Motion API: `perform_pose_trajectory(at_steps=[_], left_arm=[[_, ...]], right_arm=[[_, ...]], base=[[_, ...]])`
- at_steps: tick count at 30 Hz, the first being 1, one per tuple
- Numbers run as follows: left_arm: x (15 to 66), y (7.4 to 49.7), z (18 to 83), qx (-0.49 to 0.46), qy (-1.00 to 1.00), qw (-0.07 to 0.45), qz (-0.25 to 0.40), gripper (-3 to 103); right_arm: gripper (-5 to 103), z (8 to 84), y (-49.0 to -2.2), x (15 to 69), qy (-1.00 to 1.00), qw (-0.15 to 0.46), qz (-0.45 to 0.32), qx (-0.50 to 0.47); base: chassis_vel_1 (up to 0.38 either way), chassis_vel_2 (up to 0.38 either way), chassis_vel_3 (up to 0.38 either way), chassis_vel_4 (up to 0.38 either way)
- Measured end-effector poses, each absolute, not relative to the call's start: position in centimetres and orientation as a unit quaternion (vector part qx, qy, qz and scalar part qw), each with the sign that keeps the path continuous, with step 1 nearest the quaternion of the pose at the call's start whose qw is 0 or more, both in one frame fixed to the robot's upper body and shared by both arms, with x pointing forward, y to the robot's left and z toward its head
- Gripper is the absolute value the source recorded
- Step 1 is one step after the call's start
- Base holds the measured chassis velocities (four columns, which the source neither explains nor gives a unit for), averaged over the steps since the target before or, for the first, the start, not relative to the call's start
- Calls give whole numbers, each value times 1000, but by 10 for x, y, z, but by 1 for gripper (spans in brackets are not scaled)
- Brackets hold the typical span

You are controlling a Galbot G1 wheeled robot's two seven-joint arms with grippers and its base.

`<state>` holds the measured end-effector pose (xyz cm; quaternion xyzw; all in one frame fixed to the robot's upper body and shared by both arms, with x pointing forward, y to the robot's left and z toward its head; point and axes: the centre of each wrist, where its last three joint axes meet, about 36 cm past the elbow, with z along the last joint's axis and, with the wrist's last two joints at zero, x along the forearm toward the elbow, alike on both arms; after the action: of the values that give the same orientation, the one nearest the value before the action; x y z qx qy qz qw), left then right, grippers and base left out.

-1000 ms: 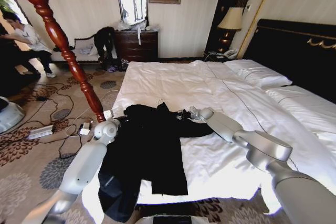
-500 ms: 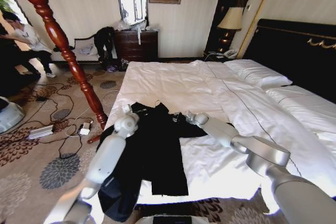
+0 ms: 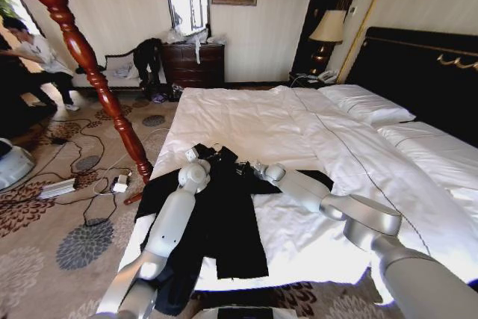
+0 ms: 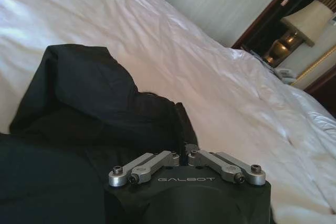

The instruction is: Pick up the clothes from the bed and hang them on the clothes hanger.

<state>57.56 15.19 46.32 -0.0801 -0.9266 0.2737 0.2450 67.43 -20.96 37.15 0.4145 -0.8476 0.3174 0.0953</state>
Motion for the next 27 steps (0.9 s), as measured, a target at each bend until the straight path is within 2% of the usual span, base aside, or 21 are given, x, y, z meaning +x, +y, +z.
perform_pose_trajectory(at_steps=[1,4,5,6,7,9,10,14,16,18,21,24,27], left_arm=[[575,154,461,-77,-927,246,272,2],[575,163,459,-66,-930,247,262,2],[575,163,459,-66,-930,247,262,2],[574,167,458,-60,-933,249,255,2],[573,169,457,-58,-934,250,250,2],[571,175,454,-52,-936,253,238,2],[571,175,454,-52,-936,253,238,2],[566,176,448,-52,-938,261,224,2],[566,176,447,-52,-938,262,222,2],[562,174,442,-50,-938,266,216,2],[560,173,438,-49,-939,268,210,2],[552,172,432,-51,-939,274,201,2],[548,172,428,-51,-939,279,196,2]], right_arm=[[33,371,-213,672,-848,96,319,411],[50,376,-230,664,-852,111,322,398],[50,376,-230,664,-852,111,322,398],[55,380,-239,661,-855,122,322,389],[55,381,-243,660,-856,128,322,383],[66,389,-259,657,-860,139,324,368],[66,389,-259,657,-860,139,324,368],[88,392,-282,651,-857,151,332,365],[88,391,-285,650,-856,154,333,364],[100,390,-291,648,-856,165,337,357],[97,390,-295,648,-855,174,341,350],[82,392,-304,649,-856,187,349,333],[77,392,-307,649,-856,189,350,329]], base=[[0,0,0,0],[0,0,0,0],[0,0,0,0],[0,0,0,0],[0,0,0,0],[0,0,0,0],[0,0,0,0],[0,0,0,0],[0,0,0,0],[0,0,0,0],[0,0,0,0],[0,0,0,0],[0,0,0,0]])
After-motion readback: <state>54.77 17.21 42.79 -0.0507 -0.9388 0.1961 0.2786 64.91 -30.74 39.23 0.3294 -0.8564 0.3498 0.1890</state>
